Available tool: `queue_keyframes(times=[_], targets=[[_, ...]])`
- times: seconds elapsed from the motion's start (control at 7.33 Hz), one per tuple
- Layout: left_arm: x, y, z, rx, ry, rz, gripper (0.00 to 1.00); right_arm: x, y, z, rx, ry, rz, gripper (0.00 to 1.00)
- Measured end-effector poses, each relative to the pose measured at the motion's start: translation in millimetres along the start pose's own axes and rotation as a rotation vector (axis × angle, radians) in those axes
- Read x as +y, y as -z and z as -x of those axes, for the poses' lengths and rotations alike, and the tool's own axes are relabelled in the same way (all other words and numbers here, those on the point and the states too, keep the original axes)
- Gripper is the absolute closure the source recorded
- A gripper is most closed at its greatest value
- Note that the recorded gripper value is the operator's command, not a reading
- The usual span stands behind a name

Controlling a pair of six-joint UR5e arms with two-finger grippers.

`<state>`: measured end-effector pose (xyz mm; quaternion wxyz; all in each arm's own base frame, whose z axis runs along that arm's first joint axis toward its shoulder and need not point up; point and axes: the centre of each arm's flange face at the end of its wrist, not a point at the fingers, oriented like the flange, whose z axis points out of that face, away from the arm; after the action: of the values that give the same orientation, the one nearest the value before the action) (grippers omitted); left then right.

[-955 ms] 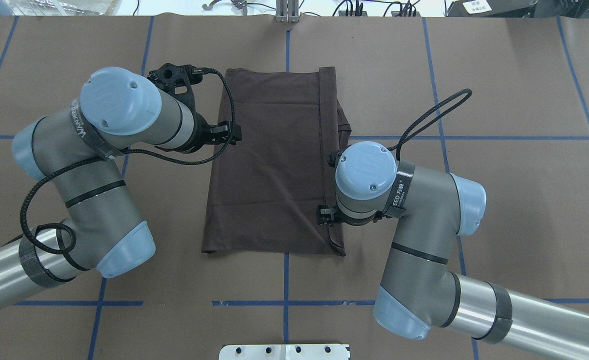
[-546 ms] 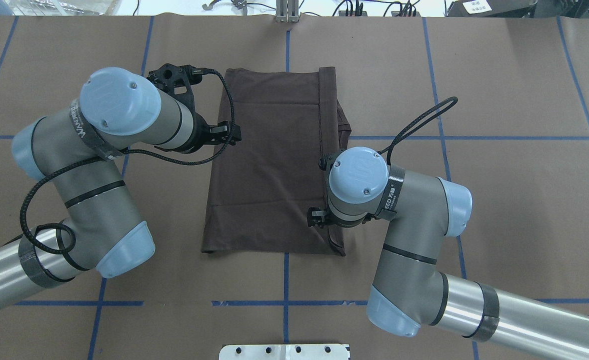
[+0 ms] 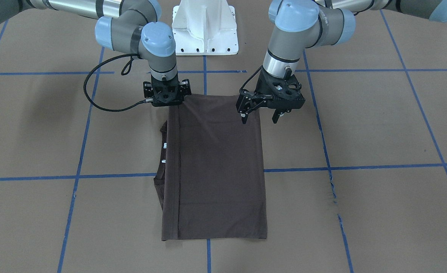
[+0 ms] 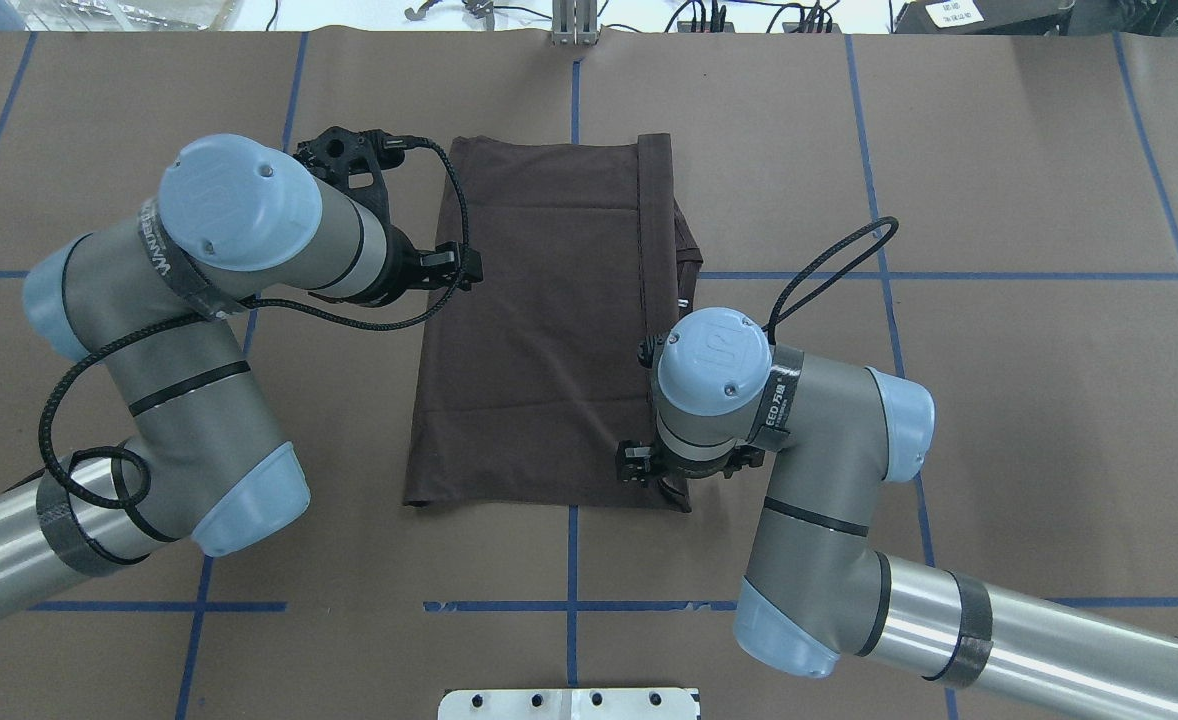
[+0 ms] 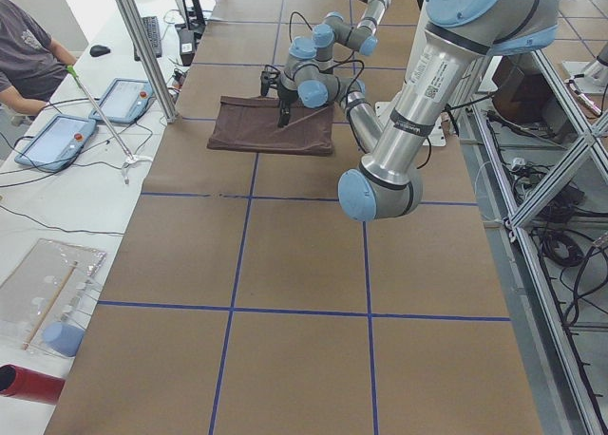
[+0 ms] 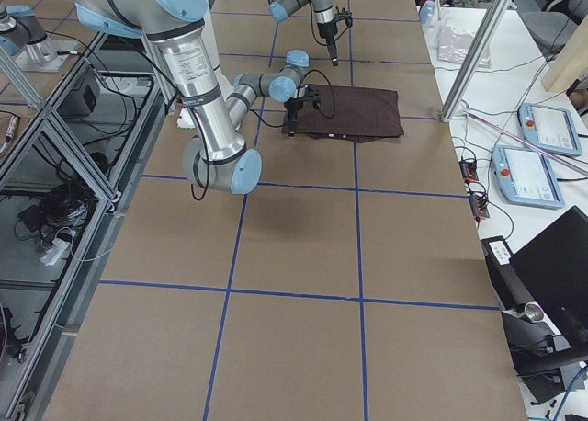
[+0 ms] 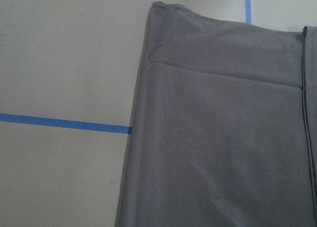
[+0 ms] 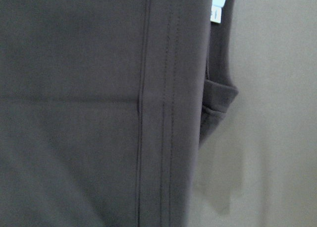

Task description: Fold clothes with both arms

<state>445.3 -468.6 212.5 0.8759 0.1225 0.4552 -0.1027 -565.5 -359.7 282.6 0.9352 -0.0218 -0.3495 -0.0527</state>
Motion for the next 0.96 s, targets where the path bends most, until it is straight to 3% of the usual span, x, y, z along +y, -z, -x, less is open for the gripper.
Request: queue_keyframes(times=[0.96], targets=[[0.1, -0.5, 0.0, 0.0, 0.001, 0.0, 0.0, -12.3, -6.0, -29.4, 0.064, -0.048, 0.008, 0.0]])
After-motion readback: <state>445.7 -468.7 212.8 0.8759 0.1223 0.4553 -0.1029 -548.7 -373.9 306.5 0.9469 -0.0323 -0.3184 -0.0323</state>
